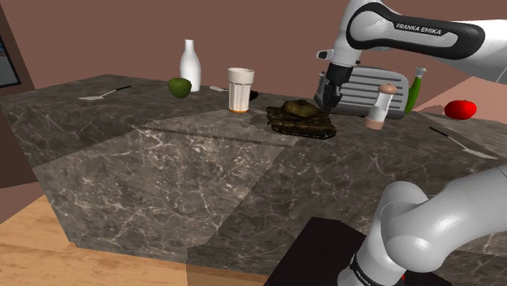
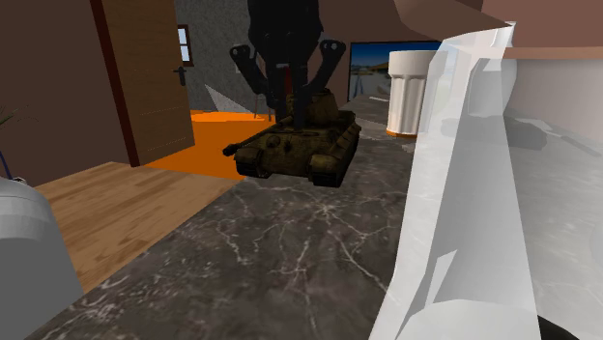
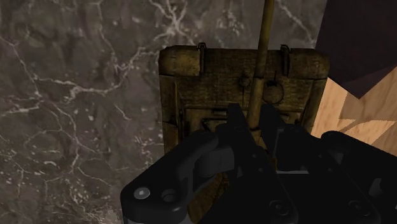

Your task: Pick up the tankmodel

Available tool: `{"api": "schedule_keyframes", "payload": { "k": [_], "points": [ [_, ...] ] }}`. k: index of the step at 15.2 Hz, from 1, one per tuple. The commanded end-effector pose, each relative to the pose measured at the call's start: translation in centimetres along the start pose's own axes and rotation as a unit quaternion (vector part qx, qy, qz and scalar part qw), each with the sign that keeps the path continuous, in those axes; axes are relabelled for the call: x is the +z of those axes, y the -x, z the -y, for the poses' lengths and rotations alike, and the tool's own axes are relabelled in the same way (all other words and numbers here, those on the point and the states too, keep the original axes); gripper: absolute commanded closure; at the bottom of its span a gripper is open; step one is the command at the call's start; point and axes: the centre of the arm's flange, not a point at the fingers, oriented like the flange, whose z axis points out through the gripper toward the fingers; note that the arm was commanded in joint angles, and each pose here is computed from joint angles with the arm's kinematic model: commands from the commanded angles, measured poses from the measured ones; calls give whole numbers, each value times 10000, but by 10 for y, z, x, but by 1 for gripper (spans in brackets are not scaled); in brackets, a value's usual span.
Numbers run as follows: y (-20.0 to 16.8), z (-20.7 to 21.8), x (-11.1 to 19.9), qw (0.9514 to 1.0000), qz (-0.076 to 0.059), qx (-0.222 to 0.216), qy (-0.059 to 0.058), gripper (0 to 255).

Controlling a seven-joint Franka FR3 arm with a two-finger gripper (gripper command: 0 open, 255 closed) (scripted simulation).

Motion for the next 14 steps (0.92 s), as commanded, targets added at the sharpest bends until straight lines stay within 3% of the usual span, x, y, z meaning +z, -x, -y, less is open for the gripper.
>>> {"api": "schedule_keyframes", "payload": {
  "k": [1,5,14],
  "points": [
    [0,0,0,10000,3,0,-1,255],
    [0,0,0,10000,2,0,-1,255],
    [-3,-1,-47,10000,2,0,-1,255]
  ]
}}
